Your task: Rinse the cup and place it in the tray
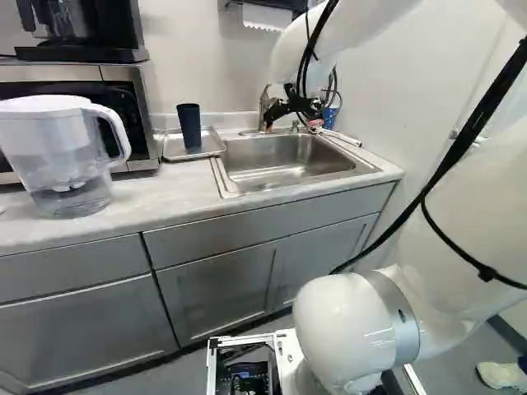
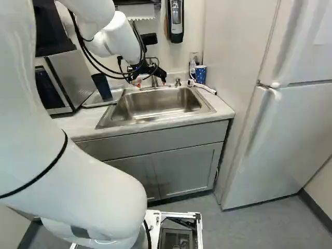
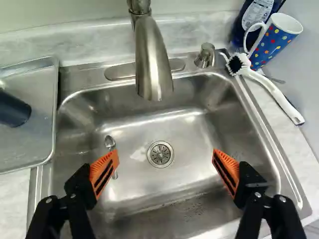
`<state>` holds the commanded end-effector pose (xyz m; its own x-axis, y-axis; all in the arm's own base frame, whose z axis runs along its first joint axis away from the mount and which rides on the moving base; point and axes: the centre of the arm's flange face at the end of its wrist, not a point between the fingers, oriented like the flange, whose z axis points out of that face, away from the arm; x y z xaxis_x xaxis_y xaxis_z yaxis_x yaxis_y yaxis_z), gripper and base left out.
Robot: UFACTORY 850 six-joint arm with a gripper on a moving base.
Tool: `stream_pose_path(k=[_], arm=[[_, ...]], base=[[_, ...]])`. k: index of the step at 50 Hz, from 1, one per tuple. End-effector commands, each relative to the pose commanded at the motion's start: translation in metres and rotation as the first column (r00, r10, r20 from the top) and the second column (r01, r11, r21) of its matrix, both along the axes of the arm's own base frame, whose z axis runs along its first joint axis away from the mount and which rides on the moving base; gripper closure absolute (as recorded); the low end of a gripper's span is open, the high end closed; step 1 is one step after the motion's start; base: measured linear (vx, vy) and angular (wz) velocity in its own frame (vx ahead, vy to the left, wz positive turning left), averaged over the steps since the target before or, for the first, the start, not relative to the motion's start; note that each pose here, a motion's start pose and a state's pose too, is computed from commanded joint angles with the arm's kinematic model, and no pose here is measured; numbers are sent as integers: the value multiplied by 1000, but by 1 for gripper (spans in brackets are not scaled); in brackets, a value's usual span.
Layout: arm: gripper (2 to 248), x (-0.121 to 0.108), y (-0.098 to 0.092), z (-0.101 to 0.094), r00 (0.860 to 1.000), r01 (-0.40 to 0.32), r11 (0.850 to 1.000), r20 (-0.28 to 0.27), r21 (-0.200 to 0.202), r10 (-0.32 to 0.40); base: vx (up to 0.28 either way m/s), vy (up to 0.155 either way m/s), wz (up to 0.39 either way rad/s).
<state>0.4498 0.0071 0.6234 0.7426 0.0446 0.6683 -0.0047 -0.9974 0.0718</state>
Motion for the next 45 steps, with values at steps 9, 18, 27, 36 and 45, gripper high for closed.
stream_pose_path(k=[9,18,27,36,45], arm=[[3,0,0,0,1000,0,1000,0,0,0],[3,0,0,0,1000,0,1000,0,0,0],[3,0,0,0,1000,0,1000,0,0,0],[3,0,0,0,1000,0,1000,0,0,0],[3,0,0,0,1000,0,1000,0,0,0]], base=[[0,0,0],[-24,4,-6],[-27,14,-5],[-76,31,1],[-105,33,8]])
